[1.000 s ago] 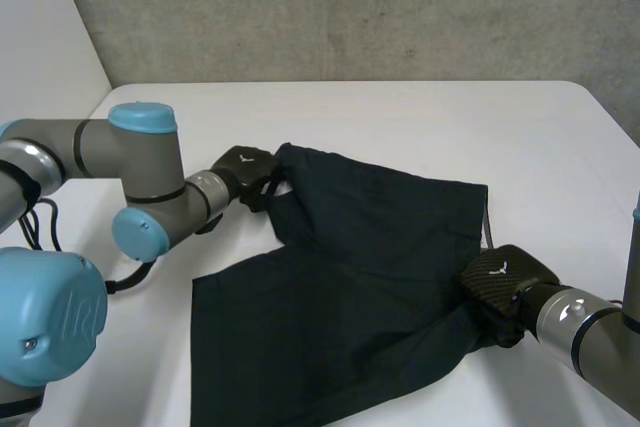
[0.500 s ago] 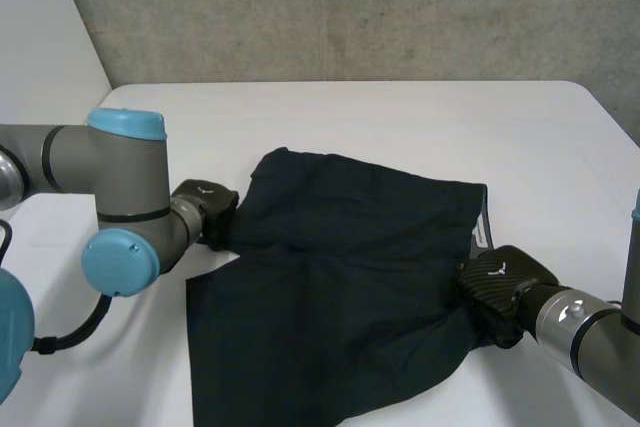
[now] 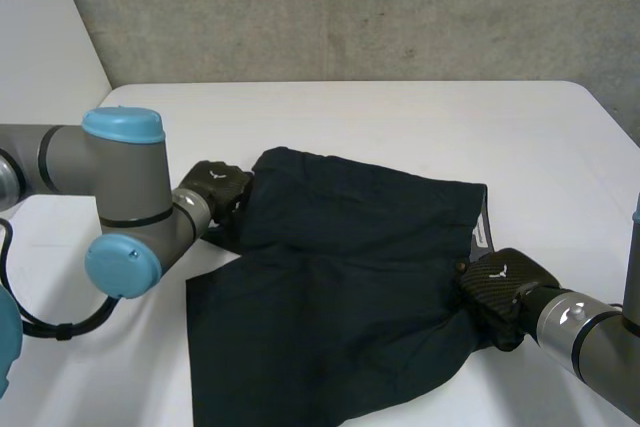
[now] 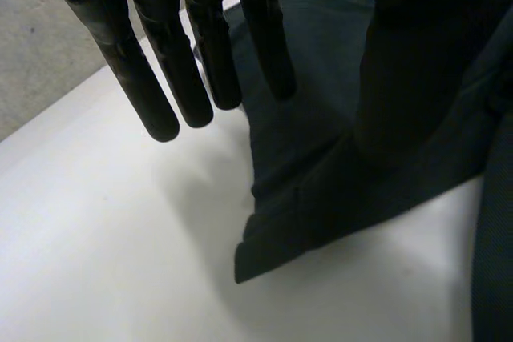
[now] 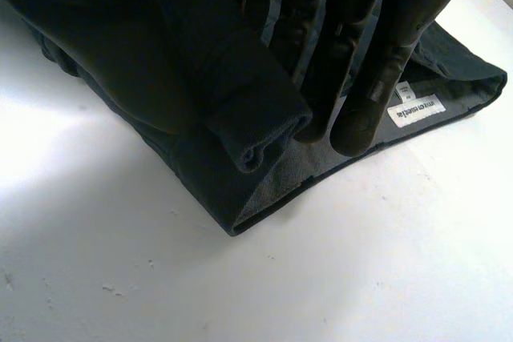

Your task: Fold the shorts.

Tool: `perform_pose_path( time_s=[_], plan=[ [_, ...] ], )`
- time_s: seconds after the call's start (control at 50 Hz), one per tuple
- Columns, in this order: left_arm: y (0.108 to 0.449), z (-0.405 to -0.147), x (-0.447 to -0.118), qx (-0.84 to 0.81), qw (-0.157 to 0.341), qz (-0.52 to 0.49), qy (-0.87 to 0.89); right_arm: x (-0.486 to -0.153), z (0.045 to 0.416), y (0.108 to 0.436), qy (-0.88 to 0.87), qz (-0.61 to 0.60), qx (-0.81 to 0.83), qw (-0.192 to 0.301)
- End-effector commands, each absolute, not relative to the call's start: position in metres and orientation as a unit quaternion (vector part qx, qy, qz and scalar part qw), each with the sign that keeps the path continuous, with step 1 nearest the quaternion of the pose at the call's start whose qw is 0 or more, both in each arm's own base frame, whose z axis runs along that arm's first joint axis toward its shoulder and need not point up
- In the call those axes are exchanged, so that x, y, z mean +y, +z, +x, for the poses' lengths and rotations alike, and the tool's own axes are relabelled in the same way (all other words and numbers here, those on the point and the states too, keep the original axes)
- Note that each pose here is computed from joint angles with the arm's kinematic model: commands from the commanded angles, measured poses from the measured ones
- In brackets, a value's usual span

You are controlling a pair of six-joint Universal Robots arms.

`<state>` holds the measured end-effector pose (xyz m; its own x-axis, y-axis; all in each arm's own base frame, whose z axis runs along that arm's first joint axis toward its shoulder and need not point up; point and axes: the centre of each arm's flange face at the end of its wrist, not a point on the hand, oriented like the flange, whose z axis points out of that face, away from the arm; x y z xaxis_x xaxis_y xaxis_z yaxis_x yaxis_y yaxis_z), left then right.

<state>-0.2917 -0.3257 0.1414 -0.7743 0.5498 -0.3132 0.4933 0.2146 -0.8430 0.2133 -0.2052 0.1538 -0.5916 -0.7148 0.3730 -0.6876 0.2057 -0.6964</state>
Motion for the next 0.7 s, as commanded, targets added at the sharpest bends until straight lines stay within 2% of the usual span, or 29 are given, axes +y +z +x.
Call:
perform_pose_path(
  time_s=[0.02, 0.26, 0.5, 0.6, 0.7],
  plan=[
    [0.136, -0.291, -0.328, -0.776, 0.010, -0.351, 0.524, -0.205, 0.213, 0.154, -0.440, -0.451, 0.776, 0.015],
    [0.131, -0.273, -0.339, -0.780, -0.089, -0.329, 0.525, -0.206, 0.214, 0.154, -0.442, -0.451, 0.775, 0.015],
    [0.128, -0.279, -0.325, -0.778, -0.070, -0.345, 0.521, -0.206, 0.216, 0.155, -0.447, -0.421, 0.789, 0.035],
    [0.157, -0.283, -0.313, -0.764, -0.061, -0.341, 0.545, -0.206, 0.217, 0.155, -0.449, -0.421, 0.787, 0.036],
    [0.183, -0.272, -0.296, -0.764, -0.057, -0.322, 0.557, -0.212, 0.218, 0.159, -0.464, -0.390, 0.794, 0.049]
  ],
)
